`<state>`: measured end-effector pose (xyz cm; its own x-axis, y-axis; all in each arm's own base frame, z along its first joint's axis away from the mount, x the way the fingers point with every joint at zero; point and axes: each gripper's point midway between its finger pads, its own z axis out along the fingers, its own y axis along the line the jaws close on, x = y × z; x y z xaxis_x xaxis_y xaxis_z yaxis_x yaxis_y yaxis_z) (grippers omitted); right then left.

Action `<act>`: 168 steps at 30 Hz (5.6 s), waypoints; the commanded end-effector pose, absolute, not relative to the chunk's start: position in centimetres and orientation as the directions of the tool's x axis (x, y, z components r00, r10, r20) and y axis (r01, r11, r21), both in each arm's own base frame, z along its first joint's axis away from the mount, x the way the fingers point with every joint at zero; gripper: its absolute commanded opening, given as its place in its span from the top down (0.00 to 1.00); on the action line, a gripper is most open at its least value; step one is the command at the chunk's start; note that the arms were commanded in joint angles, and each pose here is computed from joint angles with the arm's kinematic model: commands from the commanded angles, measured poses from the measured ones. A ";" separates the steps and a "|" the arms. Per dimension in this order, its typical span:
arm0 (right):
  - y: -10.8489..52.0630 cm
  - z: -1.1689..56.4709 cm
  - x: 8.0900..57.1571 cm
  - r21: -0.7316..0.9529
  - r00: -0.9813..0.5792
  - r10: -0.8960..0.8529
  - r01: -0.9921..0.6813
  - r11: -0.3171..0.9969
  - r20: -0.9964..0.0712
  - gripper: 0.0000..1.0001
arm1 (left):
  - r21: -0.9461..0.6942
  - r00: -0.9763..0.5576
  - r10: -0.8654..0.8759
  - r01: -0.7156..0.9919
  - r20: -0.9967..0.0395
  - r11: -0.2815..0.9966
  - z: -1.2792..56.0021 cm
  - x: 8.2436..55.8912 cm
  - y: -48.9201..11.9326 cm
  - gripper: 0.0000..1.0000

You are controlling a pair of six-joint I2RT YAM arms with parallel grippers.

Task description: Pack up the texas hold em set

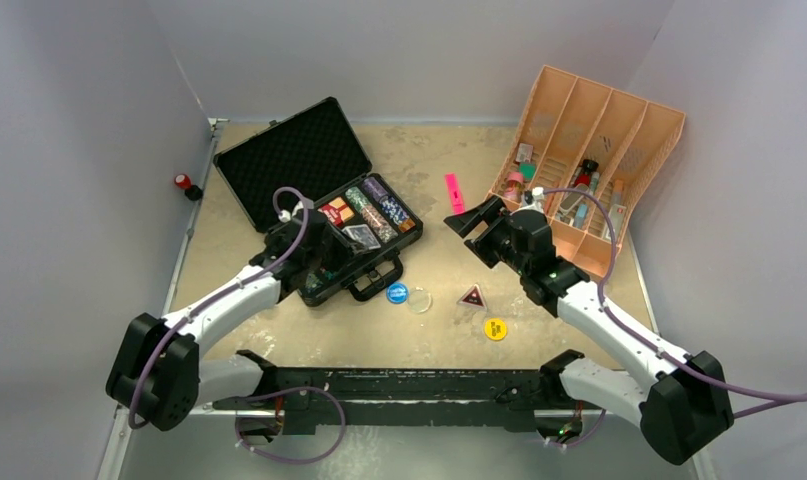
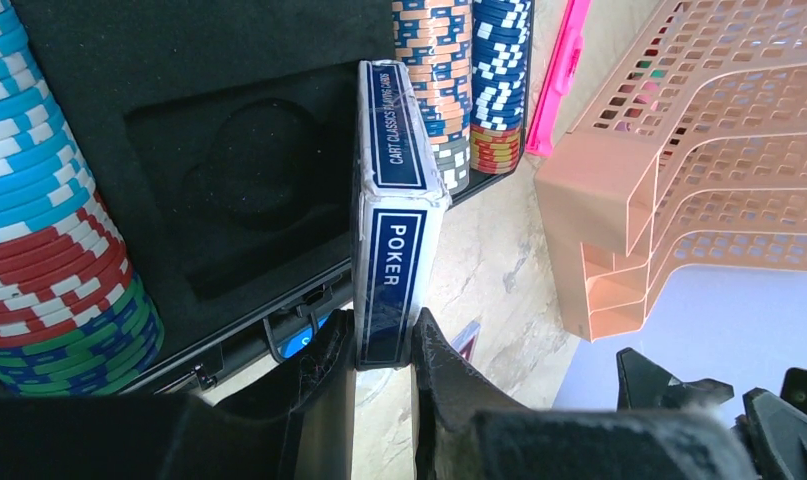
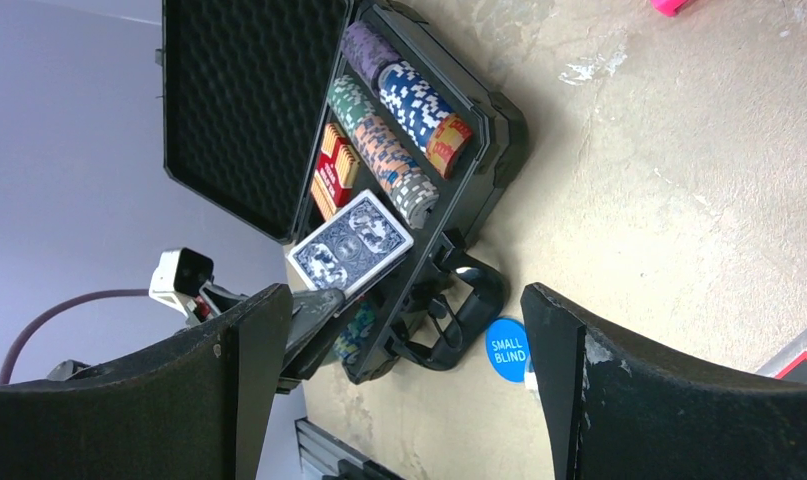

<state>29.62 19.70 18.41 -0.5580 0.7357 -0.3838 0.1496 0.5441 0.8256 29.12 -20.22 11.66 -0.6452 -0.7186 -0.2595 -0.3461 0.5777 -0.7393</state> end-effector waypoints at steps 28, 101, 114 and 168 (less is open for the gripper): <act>19.9 19.0 29.8 0.847 -0.547 0.746 0.119 0.518 -0.379 0.14 | -0.439 -0.673 -0.499 -0.277 -0.546 0.854 12.8 31.2 -15.3 0.45; 27.0 2.9 22.2 -0.015 -0.909 -0.133 -0.138 0.990 -0.396 0.22 | -0.384 -0.171 -0.387 -0.053 -0.906 0.922 30.2 29.2 -8.1 0.45; 28.4 2.2 21.7 0.050 -0.918 -0.143 -0.173 0.984 -0.371 0.56 | -0.373 -0.183 -0.380 -0.074 -0.907 0.925 29.6 29.5 -8.0 0.45; 41.4 7.3 32.9 0.097 -0.787 -0.198 -0.310 0.946 -0.584 0.44 | -0.387 -0.117 -0.407 -0.161 -0.906 0.908 30.1 28.6 -5.7 0.46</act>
